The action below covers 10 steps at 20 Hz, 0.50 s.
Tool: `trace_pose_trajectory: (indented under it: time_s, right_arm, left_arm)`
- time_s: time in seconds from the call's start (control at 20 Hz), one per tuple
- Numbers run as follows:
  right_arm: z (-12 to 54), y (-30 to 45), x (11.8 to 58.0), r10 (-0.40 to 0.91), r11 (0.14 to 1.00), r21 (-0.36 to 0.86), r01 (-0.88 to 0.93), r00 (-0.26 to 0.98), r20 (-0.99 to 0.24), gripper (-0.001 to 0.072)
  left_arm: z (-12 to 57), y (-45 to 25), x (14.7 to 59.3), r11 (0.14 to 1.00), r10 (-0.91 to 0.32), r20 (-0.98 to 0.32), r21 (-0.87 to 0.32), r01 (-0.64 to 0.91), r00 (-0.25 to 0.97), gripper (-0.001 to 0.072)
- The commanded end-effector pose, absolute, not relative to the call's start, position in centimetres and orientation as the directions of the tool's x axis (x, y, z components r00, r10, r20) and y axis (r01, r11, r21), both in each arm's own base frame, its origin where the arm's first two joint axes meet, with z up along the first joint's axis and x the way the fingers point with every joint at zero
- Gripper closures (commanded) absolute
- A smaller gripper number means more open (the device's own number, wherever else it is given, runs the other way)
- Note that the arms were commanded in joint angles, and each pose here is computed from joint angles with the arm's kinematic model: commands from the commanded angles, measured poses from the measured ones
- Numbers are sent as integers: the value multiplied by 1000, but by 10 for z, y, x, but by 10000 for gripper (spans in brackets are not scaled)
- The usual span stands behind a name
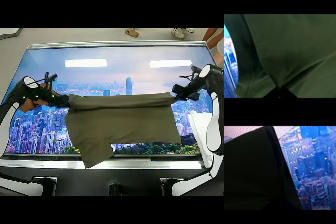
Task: Fold the shirts.
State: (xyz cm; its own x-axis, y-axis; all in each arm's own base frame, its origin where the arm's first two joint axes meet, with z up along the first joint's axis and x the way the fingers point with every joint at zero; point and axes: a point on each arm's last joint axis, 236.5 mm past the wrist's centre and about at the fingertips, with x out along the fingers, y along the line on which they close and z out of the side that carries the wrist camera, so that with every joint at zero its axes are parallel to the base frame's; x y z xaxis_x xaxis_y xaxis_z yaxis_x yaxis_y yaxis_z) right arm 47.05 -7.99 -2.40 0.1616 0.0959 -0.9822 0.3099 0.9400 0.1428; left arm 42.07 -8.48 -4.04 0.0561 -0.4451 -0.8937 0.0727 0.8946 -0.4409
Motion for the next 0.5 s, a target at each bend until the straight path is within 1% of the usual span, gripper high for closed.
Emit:
trace_pose_trajectory:
  time_s: [0.0, 0.05, 0.15, 0.2, 0.25, 0.3, 0.35, 0.4, 0.45]
  right_arm:
    - [-41, -75, 436, 126, 947, 117, 300, -11, -992, 665]
    - [-45, -73, 432, 136, 946, 120, 301, -33, -990, 665]
    - [-48, -68, 432, 157, 942, 137, 307, -41, -987, 665]
    - [-48, -66, 433, 165, 939, 144, 313, -40, -985, 618]
    - [-47, -64, 431, 175, 937, 152, 315, -46, -984, 434]
    - [-44, -61, 426, 188, 937, 159, 311, -65, -980, 274]
    - [-38, -64, 416, 178, 952, 146, 269, -95, -979, 219]
    - [-30, -71, 410, 176, 948, 141, 287, -99, -979, 206]
    - [-21, -78, 404, 188, 936, 149, 319, -94, -978, 206]
  left_arm:
    - [-55, -87, 365, 882, -460, -873, -470, 31, -160, 678]
    - [-60, -88, 360, 881, -461, -869, -472, 21, -177, 678]
    - [-65, -88, 356, 882, -462, -867, -472, 11, -187, 677]
    - [-66, -88, 356, 882, -462, -867, -472, 11, -186, 667]
    - [-65, -87, 357, 882, -462, -867, -472, 11, -185, 538]
    - [-61, -86, 355, 880, -466, -863, -475, 0, -196, 360]
    - [-56, -84, 353, 879, -469, -859, -477, -13, -207, 256]
    - [-49, -81, 351, 877, -471, -856, -480, -12, -214, 232]
    - [-43, -79, 349, 876, -473, -855, -482, -12, -212, 232]
